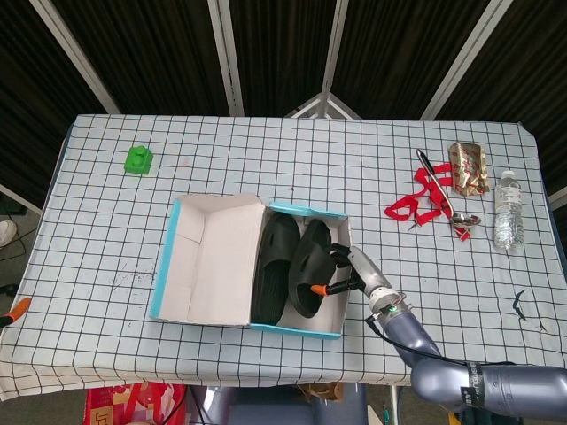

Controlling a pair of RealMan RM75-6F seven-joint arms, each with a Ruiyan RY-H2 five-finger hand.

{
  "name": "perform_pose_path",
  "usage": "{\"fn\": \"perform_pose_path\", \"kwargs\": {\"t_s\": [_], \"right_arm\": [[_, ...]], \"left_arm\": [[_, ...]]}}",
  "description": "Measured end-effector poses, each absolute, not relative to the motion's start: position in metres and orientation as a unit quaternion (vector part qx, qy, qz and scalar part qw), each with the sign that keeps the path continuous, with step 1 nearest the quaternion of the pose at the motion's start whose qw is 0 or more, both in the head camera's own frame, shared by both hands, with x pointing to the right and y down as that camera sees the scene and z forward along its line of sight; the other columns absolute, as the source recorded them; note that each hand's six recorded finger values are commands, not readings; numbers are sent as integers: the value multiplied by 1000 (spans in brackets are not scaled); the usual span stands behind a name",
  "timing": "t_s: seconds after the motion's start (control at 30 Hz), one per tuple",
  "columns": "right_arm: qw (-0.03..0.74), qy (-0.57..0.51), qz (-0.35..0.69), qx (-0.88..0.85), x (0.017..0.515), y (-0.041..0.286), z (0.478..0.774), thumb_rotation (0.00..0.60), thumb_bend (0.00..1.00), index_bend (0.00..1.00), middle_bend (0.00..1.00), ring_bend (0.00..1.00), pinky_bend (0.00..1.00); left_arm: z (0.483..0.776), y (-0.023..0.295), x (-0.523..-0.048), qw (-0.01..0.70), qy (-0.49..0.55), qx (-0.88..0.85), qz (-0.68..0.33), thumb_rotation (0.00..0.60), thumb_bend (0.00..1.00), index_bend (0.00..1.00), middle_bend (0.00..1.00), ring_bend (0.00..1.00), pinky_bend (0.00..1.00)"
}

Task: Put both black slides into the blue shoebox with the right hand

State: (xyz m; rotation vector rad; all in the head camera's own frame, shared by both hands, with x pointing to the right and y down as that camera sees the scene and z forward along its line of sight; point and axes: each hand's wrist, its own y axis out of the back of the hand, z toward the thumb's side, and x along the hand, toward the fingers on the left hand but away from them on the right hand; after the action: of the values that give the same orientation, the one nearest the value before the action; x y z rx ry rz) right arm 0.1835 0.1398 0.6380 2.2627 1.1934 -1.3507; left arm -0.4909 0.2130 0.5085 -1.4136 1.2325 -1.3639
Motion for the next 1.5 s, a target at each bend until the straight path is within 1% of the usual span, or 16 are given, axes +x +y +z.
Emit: {"fn": "perform_pose_path", "kwargs": {"t_s": [0.4, 0.77, 1.0, 1.23, 1.5], "right_arm": [[92, 387, -484, 779, 181, 156, 653, 600, 651, 638, 484, 300, 217], [39, 358, -480, 799, 176, 175, 656, 600, 656, 641, 484, 299, 217], [5, 342, -487, 804, 177, 187, 665, 600, 659, 642, 484, 300, 217], [-19, 328, -495, 804, 176, 195, 674, 600, 659, 642, 484, 300, 217], [-41, 319, -499, 805, 176, 197, 678, 600, 660, 642, 484, 299, 217]], "left_arm": [[507, 213, -492, 400, 490, -557, -538, 600, 164, 76, 0, 0, 0], [507, 213, -491, 400, 490, -558, -537, 600, 165, 76, 0, 0, 0], [507, 213, -491, 400, 489, -559, -537, 600, 165, 76, 0, 0, 0], [506, 213, -492, 400, 491, -558, -536, 600, 164, 76, 0, 0, 0], [506, 213, -492, 399, 492, -558, -536, 600, 164, 76, 0, 0, 0]]}}
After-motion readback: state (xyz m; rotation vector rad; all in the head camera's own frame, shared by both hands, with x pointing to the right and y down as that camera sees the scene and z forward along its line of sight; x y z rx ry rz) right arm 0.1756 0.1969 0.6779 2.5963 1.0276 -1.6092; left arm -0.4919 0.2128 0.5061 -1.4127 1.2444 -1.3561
